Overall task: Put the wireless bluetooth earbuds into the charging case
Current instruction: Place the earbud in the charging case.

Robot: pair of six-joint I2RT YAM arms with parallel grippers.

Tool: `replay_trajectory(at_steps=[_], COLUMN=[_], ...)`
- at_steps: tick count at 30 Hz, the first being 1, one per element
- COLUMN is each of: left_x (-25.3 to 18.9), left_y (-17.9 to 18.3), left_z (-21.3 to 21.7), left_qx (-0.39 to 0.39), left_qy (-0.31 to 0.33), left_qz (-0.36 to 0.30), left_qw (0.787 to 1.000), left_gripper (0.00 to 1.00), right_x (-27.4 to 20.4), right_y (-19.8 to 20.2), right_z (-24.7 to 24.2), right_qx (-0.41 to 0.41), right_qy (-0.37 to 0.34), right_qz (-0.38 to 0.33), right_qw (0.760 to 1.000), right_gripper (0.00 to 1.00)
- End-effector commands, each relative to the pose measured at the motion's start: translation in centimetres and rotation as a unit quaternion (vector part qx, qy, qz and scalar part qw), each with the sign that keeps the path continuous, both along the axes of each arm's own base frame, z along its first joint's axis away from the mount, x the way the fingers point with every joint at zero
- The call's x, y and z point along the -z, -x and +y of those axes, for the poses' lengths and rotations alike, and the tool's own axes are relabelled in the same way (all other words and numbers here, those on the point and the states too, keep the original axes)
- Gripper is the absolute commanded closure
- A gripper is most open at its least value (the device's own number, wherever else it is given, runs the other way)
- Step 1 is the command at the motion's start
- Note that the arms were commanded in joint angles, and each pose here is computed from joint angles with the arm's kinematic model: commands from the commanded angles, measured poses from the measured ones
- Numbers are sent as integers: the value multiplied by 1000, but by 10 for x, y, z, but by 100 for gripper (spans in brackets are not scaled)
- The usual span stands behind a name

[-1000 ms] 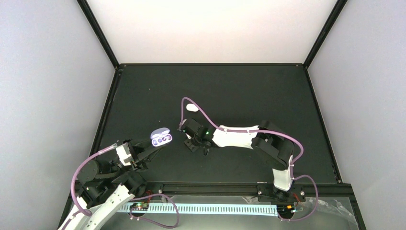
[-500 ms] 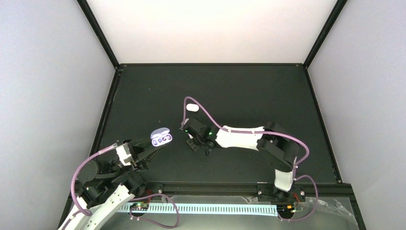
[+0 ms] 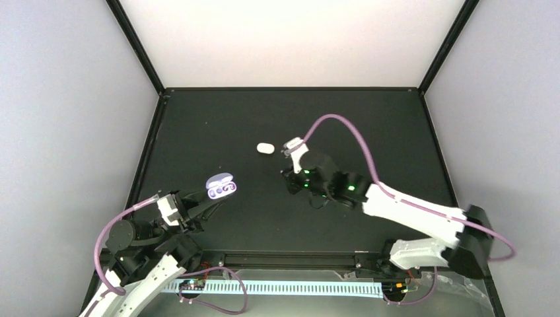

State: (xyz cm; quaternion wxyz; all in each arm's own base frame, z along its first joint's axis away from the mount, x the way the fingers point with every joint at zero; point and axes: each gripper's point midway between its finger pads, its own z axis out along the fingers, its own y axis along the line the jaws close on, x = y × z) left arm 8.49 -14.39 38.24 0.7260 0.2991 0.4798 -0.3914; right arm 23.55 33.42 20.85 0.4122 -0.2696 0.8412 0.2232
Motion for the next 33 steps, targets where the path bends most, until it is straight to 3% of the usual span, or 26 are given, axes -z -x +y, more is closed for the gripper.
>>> replay_trajectory(at_steps=[1, 7, 16, 25, 33], left_x=[-26, -50, -93, -114, -114], left_y=[0, -6, -20, -14, -16], left_z=[4, -11, -55, -99, -121], left_qx=[6, 39, 140, 245, 264], left_qy=[45, 70, 105, 99, 80], left_qz=[-3, -13, -28, -67, -76], left_qw=[999, 997, 984, 962, 958], left_gripper=[98, 98, 98, 98, 98], right_x=[-84, -194, -299, -330, -324], right_y=[11, 49, 98, 135, 141], right_z=[-34, -75, -103, -95, -82], right_qx=[21, -14, -95, -202, -242], right_qy=[-95, -228, -347, -369, -344], right_qz=[-67, -138, -208, -239, -255], right_qw=[993, 964, 910, 875, 871], right_gripper=[98, 98, 96, 95, 94])
